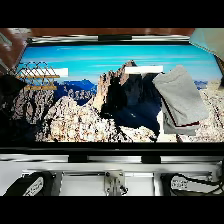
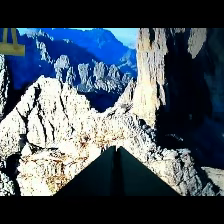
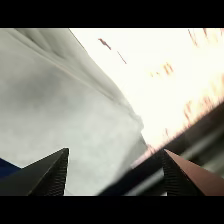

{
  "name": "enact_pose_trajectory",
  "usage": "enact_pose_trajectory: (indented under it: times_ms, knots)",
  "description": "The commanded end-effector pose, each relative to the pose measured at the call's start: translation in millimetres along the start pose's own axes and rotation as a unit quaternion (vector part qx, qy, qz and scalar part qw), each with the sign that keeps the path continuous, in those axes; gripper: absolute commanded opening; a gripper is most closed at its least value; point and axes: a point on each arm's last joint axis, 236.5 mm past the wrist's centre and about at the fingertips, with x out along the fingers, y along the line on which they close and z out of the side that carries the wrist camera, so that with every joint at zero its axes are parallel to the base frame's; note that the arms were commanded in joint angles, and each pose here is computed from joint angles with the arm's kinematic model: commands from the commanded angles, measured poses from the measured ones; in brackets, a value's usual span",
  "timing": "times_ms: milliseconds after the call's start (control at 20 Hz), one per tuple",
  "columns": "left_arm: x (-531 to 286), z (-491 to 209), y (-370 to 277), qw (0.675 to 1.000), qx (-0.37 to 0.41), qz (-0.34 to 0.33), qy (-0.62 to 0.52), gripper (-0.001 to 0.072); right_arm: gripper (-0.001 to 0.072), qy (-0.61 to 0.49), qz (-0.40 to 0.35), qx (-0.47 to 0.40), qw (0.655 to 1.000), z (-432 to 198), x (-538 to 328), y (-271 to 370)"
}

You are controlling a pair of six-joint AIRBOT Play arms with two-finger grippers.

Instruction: Fold the shirts.

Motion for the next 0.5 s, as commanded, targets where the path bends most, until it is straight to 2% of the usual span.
enact_pose_trajectory:
  times_ms: [0,100,150,200,250,300,450]
  knots:
    - [59.6,-4.4,-3.2,0.993,0.085,0.037,0.073,0.0036,0.0677,-0.15,0.195,-0.179,0.953,33.8,-61.0,151.0]
    - [89.7,0.1,-5.8,0.981,0.124,0.102,0.105,0.0037,0.0677,-0.109,0.227,-0.236,0.939,-9.0,-46.8,225.7]
    - [102.7,-7.3,-4.1,0.97,0.143,0.135,0.141,0.0046,0.0677,-0.073,0.225,-0.226,0.945,-30.1,-31.0,249.5]
    - [113.8,-23.2,-6.0,0.958,0.158,0.148,0.191,0.0217,0.0677,-0.029,0.226,-0.218,0.949,-52.6,-15.8,267.8]
    - [121.5,-39.1,-9.8,0.947,0.158,0.15,0.234,0.0525,0.0677,0.021,0.226,-0.219,0.949,-78.0,-0.2,281.8]
    - [127.5,-51.7,-12.7,0.939,0.155,0.153,0.266,0.0687,0.0677,0.068,0.22,-0.23,0.946,-101.8,12.4,288.8]
    - [137.8,-64.0,-20.6,0.931,0.165,0.15,0.288,0.0692,0.0677,0.166,0.185,-0.28,0.927,-157.6,37.5,295.5]
